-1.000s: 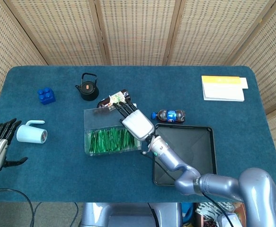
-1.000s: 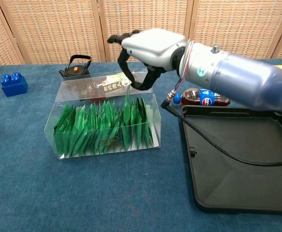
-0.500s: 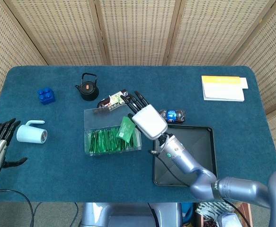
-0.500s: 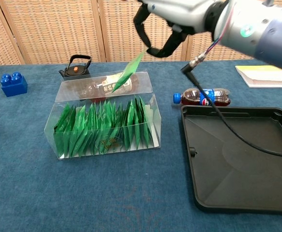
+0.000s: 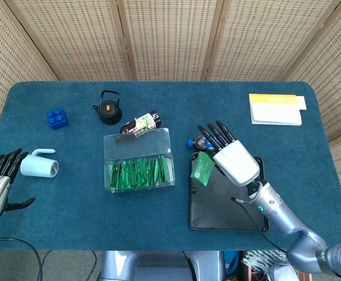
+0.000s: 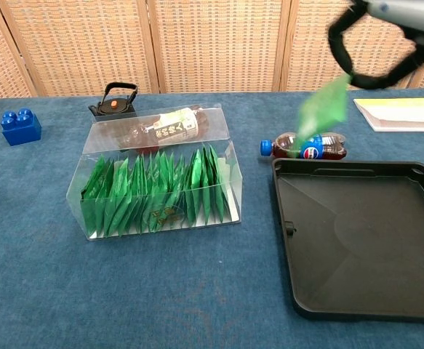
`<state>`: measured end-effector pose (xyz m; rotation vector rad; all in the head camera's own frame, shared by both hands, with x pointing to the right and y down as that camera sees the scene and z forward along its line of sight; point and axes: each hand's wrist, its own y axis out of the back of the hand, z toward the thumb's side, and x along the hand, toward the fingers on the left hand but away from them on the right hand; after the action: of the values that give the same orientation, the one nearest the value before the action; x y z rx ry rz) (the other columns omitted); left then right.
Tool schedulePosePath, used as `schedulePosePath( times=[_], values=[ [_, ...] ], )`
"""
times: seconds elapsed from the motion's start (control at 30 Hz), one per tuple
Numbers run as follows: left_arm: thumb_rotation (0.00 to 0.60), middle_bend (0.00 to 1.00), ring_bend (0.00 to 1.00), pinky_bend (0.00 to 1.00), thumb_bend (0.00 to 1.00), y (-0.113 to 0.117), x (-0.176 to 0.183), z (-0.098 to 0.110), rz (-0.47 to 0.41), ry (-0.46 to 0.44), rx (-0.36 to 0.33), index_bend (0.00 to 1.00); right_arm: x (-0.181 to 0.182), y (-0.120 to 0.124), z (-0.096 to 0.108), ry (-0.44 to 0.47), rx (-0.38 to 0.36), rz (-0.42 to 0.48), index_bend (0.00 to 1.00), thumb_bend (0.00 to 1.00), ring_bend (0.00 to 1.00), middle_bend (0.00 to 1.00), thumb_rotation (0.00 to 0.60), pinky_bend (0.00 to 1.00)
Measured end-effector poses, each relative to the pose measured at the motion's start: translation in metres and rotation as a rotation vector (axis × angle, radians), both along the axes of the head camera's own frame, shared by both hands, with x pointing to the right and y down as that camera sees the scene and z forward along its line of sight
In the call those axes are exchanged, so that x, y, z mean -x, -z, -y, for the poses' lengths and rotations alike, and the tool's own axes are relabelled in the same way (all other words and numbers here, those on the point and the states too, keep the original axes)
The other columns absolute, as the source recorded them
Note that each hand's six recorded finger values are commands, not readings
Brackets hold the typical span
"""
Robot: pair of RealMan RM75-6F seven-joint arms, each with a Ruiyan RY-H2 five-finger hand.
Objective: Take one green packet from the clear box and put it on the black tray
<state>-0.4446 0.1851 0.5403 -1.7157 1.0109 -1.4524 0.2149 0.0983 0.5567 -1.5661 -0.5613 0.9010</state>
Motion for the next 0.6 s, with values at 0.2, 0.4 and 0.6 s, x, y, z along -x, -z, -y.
schedulePosePath(
  times=[0.2,0.4,0.6],
  values=[
    [0.600,0.00,0.00,0.00,0.08,0.000,-0.003,-0.002,0.004,-0.008,0.001,0.00,-0.030,-0.018,-0.021,0.011,0.034,-0.053,0.66,0.58,0.00,0.01,0.600,0.00],
    [0.600,0.00,0.00,0.00,0.08,-0.001,-0.003,-0.003,0.007,-0.008,0.003,0.00,-0.037,-0.028,-0.034,0.050,0.031,-0.066,0.51,0.57,0.00,0.00,0.600,0.00],
    [0.600,0.00,0.00,0.00,0.08,-0.002,-0.003,-0.002,0.008,-0.006,0.006,0.00,-0.043,-0.026,-0.032,0.032,0.016,-0.084,0.03,0.47,0.00,0.00,0.600,0.00]
  ],
)
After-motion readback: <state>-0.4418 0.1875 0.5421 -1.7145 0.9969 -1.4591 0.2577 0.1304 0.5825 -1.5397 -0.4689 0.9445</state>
